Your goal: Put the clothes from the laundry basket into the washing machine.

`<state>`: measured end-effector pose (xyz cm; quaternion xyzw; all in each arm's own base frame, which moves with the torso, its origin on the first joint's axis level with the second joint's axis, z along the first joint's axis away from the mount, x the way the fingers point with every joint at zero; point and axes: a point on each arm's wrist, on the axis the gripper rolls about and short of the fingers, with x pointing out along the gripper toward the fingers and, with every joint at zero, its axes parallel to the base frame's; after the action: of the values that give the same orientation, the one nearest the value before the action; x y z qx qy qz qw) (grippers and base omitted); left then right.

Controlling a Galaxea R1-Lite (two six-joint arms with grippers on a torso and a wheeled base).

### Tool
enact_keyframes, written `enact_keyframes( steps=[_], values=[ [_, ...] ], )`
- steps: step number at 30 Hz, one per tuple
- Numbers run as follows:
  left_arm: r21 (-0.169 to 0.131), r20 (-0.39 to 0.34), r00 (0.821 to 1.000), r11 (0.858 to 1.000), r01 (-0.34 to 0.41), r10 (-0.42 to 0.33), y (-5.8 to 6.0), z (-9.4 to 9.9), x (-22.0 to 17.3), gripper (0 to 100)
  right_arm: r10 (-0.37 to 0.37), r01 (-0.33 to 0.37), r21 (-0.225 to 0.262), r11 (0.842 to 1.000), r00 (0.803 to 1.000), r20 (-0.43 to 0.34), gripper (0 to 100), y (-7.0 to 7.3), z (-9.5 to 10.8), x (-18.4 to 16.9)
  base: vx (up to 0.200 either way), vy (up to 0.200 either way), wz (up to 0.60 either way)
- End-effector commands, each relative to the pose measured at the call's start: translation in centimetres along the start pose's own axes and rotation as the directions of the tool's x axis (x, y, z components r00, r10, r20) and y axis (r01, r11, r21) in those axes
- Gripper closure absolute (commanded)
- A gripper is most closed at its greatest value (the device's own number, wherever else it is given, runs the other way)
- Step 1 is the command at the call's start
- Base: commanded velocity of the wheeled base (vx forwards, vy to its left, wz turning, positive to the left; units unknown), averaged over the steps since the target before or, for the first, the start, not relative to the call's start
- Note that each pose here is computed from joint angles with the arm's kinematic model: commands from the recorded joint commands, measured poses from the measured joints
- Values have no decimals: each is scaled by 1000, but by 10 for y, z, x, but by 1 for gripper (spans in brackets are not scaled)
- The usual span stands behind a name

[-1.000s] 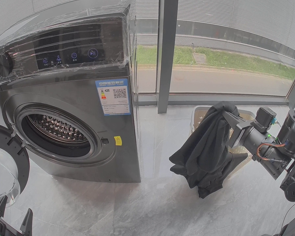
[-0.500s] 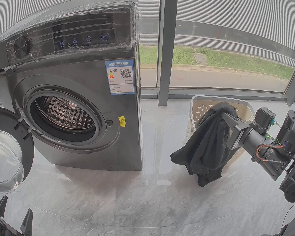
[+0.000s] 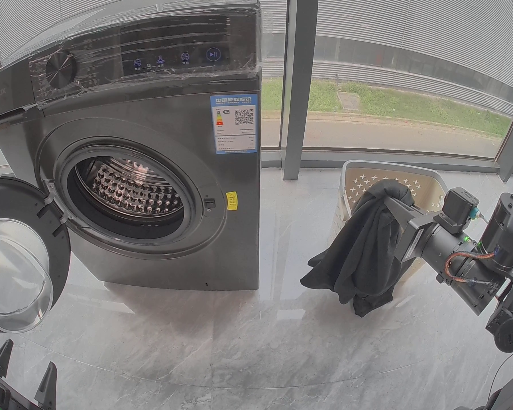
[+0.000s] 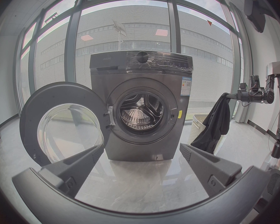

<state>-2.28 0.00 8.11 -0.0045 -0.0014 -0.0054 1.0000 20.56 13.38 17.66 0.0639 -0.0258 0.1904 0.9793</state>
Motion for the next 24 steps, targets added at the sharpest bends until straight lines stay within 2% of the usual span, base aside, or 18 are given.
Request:
enact_keyframes(
  steps=[1, 15, 24],
  values=[
    [0, 3, 1000, 1000, 0, 0, 0, -4, 0, 0, 0, 0, 0, 1000, 1000, 0, 100, 0, 0, 0, 0, 200, 0],
    [0, 3, 1000, 1000, 0, 0, 0, -4, 0, 0, 4, -4, 0, 1000, 1000, -2, 100, 1, -1, 0, 0, 200, 0],
    [0, 3, 1000, 1000, 0, 0, 0, -4, 0, 0, 37, -37, 0, 999, 999, -15, 100, 7, -3, -3, 0, 200, 0]
  ],
)
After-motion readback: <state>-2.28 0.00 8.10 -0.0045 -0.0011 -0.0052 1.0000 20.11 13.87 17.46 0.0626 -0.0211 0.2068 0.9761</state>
